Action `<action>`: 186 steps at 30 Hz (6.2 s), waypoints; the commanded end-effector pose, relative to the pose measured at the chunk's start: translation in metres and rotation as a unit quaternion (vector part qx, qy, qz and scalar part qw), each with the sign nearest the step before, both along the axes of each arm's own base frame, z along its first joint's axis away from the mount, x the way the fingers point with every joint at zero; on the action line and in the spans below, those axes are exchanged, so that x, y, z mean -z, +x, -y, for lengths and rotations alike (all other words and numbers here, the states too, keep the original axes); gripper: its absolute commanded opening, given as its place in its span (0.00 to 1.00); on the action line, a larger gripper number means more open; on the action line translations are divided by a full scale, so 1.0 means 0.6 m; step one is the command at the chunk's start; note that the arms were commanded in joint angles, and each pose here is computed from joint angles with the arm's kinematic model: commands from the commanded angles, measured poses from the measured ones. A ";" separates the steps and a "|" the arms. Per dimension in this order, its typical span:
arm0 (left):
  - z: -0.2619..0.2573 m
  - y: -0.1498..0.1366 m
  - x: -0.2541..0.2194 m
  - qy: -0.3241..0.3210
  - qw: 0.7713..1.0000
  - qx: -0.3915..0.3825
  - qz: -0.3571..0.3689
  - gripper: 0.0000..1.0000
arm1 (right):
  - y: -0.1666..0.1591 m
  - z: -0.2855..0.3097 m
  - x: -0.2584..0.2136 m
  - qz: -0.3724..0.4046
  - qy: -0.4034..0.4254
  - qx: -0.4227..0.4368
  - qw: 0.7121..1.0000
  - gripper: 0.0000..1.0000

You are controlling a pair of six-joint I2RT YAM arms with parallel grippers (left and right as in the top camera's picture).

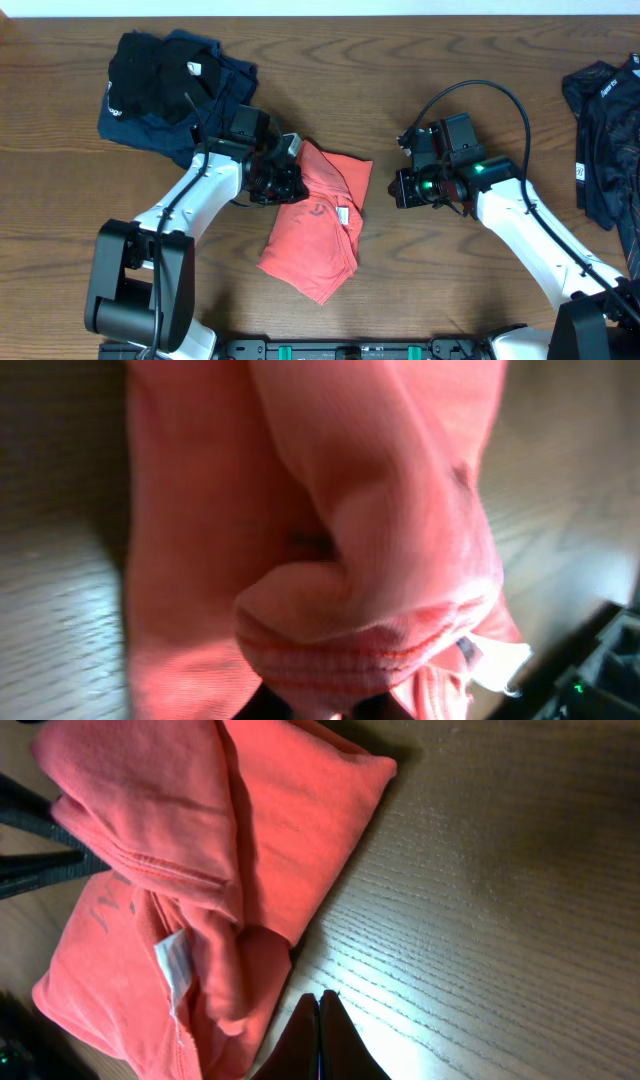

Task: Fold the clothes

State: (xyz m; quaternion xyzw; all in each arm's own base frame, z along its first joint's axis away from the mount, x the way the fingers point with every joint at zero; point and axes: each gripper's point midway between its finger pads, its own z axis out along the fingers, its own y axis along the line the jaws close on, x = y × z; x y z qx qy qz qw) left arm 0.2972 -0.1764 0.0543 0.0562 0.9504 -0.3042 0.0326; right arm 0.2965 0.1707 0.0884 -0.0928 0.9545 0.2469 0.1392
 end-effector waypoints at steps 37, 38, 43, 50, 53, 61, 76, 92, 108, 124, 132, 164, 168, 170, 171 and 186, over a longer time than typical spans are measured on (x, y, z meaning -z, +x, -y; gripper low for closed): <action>-0.052 0.011 -0.004 0.082 0.996 -0.026 0.023 0.80 | 0.007 0.035 0.008 0.001 -0.041 0.019 0.999 0.29; -0.051 0.012 0.009 0.082 0.996 -0.025 0.013 0.80 | 0.007 0.035 0.008 0.001 -0.041 0.019 0.999 0.29; -0.006 0.014 0.025 0.002 1.000 0.009 -0.001 0.66 | 0.001 0.036 0.010 -0.006 -0.044 0.018 0.999 0.29; 0.013 0.021 -0.002 -0.038 0.999 0.016 0.011 0.24 | 0.000 0.037 0.010 -0.007 -0.044 0.018 0.999 0.29; 0.017 0.026 -0.021 -0.048 0.998 0.018 0.024 0.20 | 0.000 0.037 0.010 -0.007 -0.044 0.018 0.999 0.29; -0.005 0.038 -0.024 0.000 0.999 0.007 0.052 0.44 | 0.000 0.037 0.010 -0.007 -0.045 0.018 0.999 0.29; 0.035 0.018 0.000 0.034 0.995 0.057 0.069 0.35 | 0.000 0.037 0.010 -0.008 -0.044 0.018 0.999 0.27; 0.077 0.025 -0.120 -0.006 0.989 0.049 0.137 0.06 | 0.016 0.087 0.014 -0.029 -0.046 0.095 0.994 0.20; 0.253 -0.030 -0.057 -0.002 0.967 0.162 0.195 0.68 | 0.019 0.115 0.016 -0.040 -0.046 0.120 0.991 0.18; 0.052 0.005 -0.246 0.022 0.971 0.015 0.238 0.99 | 0.032 -0.001 -0.033 0.007 0.080 0.025 0.996 0.42; -0.008 -0.027 -0.207 0.070 0.982 0.018 0.173 0.99 | 0.028 -0.072 0.021 -0.006 0.031 0.038 0.999 0.53; -0.043 -0.074 -0.111 0.127 0.986 0.028 0.105 0.98 | -0.009 -0.023 -0.032 0.008 0.119 -0.094 0.988 0.18; -0.040 -0.066 -0.087 0.127 0.986 0.029 0.103 0.98 | -0.002 -0.030 -0.030 0.009 0.112 -0.080 0.990 0.04; -0.034 -0.070 -0.071 0.120 0.988 0.034 0.089 0.98 | 0.013 -0.022 -0.017 0.013 0.078 -0.049 0.996 0.01; -0.030 -0.072 -0.064 0.114 0.990 0.037 0.080 0.98 | 0.022 -0.016 -0.009 0.017 0.056 -0.032 0.998 0.01; 0.014 -0.031 0.000 0.070 0.994 0.049 0.064 0.98 | 0.026 0.056 0.144 -0.079 -0.117 0.103 0.985 0.01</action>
